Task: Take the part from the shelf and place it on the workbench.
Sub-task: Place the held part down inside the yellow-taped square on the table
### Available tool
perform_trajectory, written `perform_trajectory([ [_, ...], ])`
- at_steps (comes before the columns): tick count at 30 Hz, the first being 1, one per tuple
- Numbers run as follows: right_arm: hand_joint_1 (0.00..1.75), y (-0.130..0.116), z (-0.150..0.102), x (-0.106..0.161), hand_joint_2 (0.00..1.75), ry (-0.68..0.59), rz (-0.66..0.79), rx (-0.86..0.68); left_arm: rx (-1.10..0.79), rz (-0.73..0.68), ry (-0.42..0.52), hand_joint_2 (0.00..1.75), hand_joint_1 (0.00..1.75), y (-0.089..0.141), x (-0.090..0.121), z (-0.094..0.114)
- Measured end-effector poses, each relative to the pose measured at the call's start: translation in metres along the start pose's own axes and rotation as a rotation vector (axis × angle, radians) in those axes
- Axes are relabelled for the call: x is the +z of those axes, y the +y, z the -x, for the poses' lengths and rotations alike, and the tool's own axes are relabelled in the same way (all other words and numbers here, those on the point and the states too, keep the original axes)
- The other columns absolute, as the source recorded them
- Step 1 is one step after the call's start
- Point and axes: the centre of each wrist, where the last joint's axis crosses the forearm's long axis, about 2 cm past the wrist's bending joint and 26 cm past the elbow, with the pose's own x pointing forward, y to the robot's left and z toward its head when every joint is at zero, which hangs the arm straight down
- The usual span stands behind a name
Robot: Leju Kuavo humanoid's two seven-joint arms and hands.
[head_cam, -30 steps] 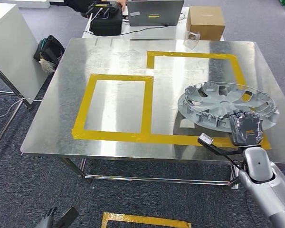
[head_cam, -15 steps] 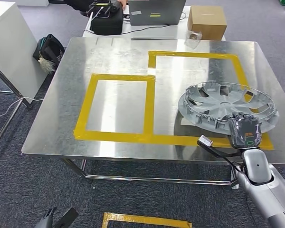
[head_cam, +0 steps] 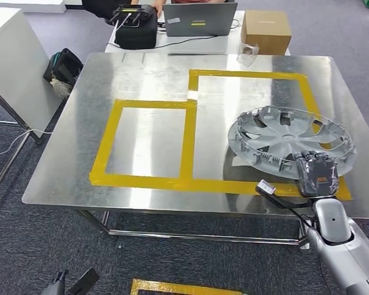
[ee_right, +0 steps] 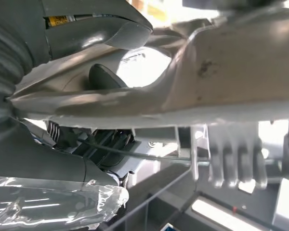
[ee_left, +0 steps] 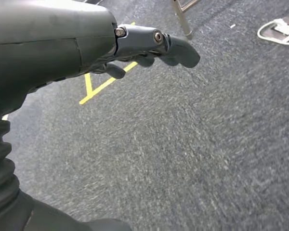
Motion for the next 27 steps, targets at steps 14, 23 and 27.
perform_trajectory([
  [14,0.0,0.0007,-0.0044,0.0006,0.0,-0.002,-0.001,-0.003,-0.027,0.009,0.046,1.75,0.0,-0.0002,-0.0003,-0.0012],
  [23,0.0,0.0007,-0.006,0.0,0.0,0.0,-0.001,-0.006,-0.028,0.009,0.053,0.0,0.0,-0.0006,-0.0001,-0.0016],
  [27,0.0,0.0009,-0.0064,0.0003,0.0,-0.001,-0.001,-0.005,-0.023,0.005,0.073,0.0,0.0,-0.0004,-0.0001,-0.0013],
])
